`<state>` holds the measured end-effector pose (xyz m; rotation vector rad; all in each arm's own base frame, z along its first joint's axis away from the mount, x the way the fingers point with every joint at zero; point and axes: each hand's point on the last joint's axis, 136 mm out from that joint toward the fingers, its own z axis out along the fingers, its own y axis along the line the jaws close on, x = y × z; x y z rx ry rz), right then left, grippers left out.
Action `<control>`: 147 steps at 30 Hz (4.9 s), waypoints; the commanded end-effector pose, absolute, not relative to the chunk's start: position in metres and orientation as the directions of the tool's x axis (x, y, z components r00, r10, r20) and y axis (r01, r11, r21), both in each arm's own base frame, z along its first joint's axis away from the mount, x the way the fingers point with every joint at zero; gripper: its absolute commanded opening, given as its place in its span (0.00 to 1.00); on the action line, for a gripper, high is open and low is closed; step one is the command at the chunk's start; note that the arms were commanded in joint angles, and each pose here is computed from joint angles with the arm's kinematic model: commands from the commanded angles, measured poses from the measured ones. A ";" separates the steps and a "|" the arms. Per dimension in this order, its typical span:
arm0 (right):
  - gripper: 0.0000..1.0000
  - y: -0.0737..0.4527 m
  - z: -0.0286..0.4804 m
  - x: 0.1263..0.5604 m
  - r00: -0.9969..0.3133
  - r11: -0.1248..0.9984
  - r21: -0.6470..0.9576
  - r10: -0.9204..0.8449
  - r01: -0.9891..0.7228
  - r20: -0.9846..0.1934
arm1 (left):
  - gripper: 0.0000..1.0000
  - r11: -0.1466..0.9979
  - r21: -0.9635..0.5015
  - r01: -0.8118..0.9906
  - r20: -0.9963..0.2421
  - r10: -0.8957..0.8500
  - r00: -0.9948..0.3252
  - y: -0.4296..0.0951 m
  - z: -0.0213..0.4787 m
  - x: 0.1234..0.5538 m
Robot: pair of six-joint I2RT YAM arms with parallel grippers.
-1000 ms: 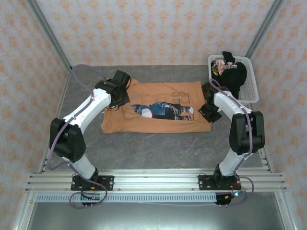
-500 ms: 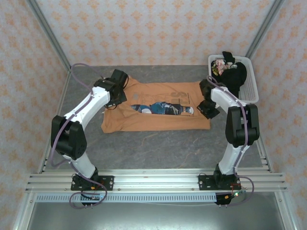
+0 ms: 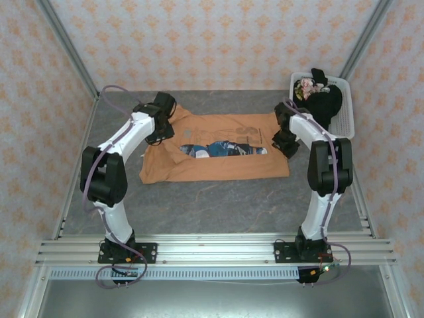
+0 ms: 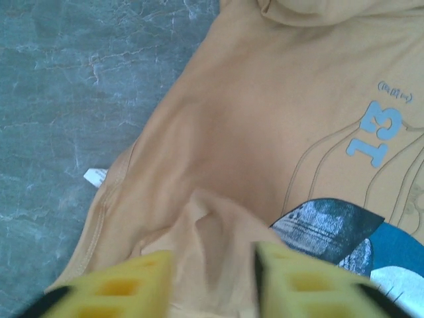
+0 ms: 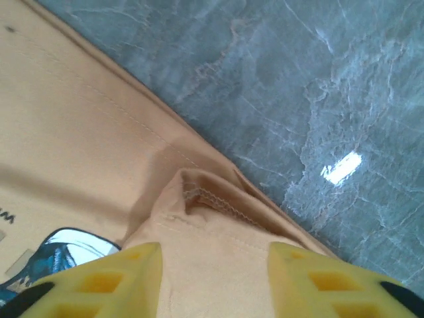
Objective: Fold and stack the t-shirts
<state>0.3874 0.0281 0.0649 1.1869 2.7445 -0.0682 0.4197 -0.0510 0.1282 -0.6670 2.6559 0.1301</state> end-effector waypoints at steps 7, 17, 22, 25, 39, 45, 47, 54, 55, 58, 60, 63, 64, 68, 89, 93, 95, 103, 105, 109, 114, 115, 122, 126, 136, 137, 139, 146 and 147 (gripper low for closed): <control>0.64 0.025 0.104 0.341 -0.730 0.751 0.081 0.657 0.655 -0.189 | 0.60 0.797 -0.064 -0.600 -0.251 -0.595 -0.764 -0.025 0.115 0.328; 0.45 0.025 0.065 0.301 -0.728 0.747 0.110 0.664 0.656 -0.171 | 0.46 0.724 -0.217 -0.655 -0.099 -0.684 -0.723 -0.043 0.072 0.313; 0.35 0.029 0.048 0.316 -0.727 0.741 0.106 0.672 0.663 -0.143 | 0.32 0.697 -0.240 -0.675 -0.066 -0.706 -0.705 -0.052 0.059 0.322; 0.31 0.030 0.038 0.320 -0.725 0.736 0.092 0.677 0.671 -0.128 | 0.26 0.692 -0.219 -0.688 -0.059 -0.713 -0.699 -0.053 0.051 0.323; 0.24 0.022 0.004 0.238 -0.754 0.745 -0.188 0.656 0.640 0.033 | 0.16 0.694 0.218 -0.686 -0.105 -0.683 -0.723 0.014 0.014 0.249; 0.26 0.034 0.009 0.191 -0.778 0.768 -0.224 0.625 0.601 0.057 | 0.16 0.666 0.283 -0.690 -0.115 -0.691 -0.714 0.028 0.021 0.208; 0.27 0.034 0.012 0.179 -0.778 0.765 -0.230 0.627 0.602 0.046 | 0.16 0.654 0.296 -0.696 -0.131 -0.694 -0.708 0.032 0.027 0.199; 0.49 0.059 0.056 0.212 -0.805 0.811 0.071 0.584 0.580 -0.105 | 0.36 0.658 0.022 -0.753 -0.237 -0.728 -0.643 0.012 0.078 0.231; 0.53 0.068 0.069 0.221 -0.811 0.821 0.142 0.569 0.553 -0.132 | 0.43 0.655 -0.043 -0.754 -0.237 -0.740 -0.630 0.002 0.086 0.238; 0.63 0.097 0.104 0.246 -0.816 0.808 0.368 0.548 0.460 -0.185 | 0.58 0.634 -0.213 -0.743 -0.160 -0.773 -0.614 -0.036 0.090 0.256; 0.66 0.113 0.122 0.257 -0.816 0.781 0.474 0.544 0.407 -0.195 | 0.62 0.610 -0.278 -0.742 -0.102 -0.787 -0.609 -0.060 0.086 0.263; 0.68 0.131 0.140 0.269 -0.825 0.751 0.559 0.530 0.351 -0.194 | 0.66 0.579 -0.338 -0.743 -0.061 -0.801 -0.596 -0.084 0.080 0.275; 0.69 0.135 0.146 0.273 -0.828 0.744 0.576 0.527 0.339 -0.193 | 0.67 0.566 -0.351 -0.746 -0.048 -0.807 -0.589 -0.090 0.077 0.279; 0.71 0.147 0.161 0.284 -0.835 0.721 0.622 0.517 0.306 -0.187 | 0.68 0.559 -0.326 -0.762 -0.015 -0.810 -0.587 -0.098 0.060 0.284; 0.73 0.142 0.153 0.284 -0.821 0.719 0.593 0.547 0.362 -0.161 | 0.47 0.622 -0.259 -0.739 -0.042 -0.772 -0.635 -0.122 0.043 0.329; 0.73 0.139 0.151 0.282 -0.819 0.722 0.584 0.551 0.371 -0.161 | 0.41 0.648 -0.252 -0.719 -0.062 -0.752 -0.656 -0.128 0.045 0.342; 0.73 0.139 0.151 0.281 -0.819 0.721 0.584 0.552 0.373 -0.159 | 0.40 0.660 -0.253 -0.707 -0.070 -0.742 -0.667 -0.132 0.044 0.349; 0.72 0.137 0.146 0.278 -0.817 0.721 0.578 0.555 0.382 -0.153 | 0.37 0.723 -0.344 -0.599 -0.134 -0.670 -0.731 -0.152 0.060 0.386; 0.72 0.137 0.144 0.277 -0.818 0.722 0.575 0.556 0.386 -0.150 | 0.37 0.741 -0.351 -0.572 -0.165 -0.651 -0.741 -0.151 0.069 0.391; 0.70 0.133 0.136 0.274 -0.812 0.726 0.556 0.564 0.404 -0.147 | 0.41 0.757 -0.370 -0.539 -0.236 -0.638 -0.733 -0.143 0.092 0.390; 0.61 0.110 0.113 0.266 -0.771 0.733 0.465 0.618 0.496 -0.152 | 0.45 0.759 -0.386 -0.524 -0.251 -0.633 -0.732 -0.133 0.106 0.368; 0.54 0.101 0.109 0.264 -0.756 0.731 0.436 0.636 0.525 -0.157 | 0.44 0.758 -0.374 -0.534 -0.245 -0.636 -0.732 -0.128 0.105 0.361; 0.22 0.058 0.070 0.267 -0.689 0.700 0.262 0.710 0.664 -0.149 | 0.30 0.700 -0.295 -0.650 -0.152 -0.706 -0.691 -0.086 0.074 0.313; 0.14 0.062 0.053 0.281 -0.682 0.684 0.239 0.724 0.689 -0.105 | 0.25 0.681 -0.219 -0.699 -0.123 -0.729 -0.673 -0.063 0.057 0.297; 0.06 0.018 0.028 0.282 -0.655 0.664 0.000 0.737 0.748 -0.165 | 0.26 0.668 -0.049 -0.742 -0.171 -0.738 -0.653 -0.017 0.036 0.288; 0.06 0.016 0.026 0.282 -0.655 0.663 -0.010 0.738 0.749 -0.161 | 0.26 0.671 -0.028 -0.741 -0.174 -0.733 -0.657 -0.013 0.034 0.288; 0.06 0.015 0.025 0.281 -0.660 0.665 -0.024 0.736 0.747 -0.151 | 0.26 0.672 0.030 -0.740 -0.175 -0.725 -0.666 -0.003 0.029 0.287; 0.07 0.018 0.037 0.276 -0.678 0.686 0.000 0.719 0.728 -0.154 | 0.27 0.645 0.100 -0.758 -0.194 -0.734 -0.651 0.016 0.032 0.276; 0.07 0.017 0.042 0.275 -0.688 0.697 -0.001 0.707 0.717 -0.164 | 0.29 0.644 0.073 -0.761 -0.198 -0.739 -0.644 0.013 0.038 0.276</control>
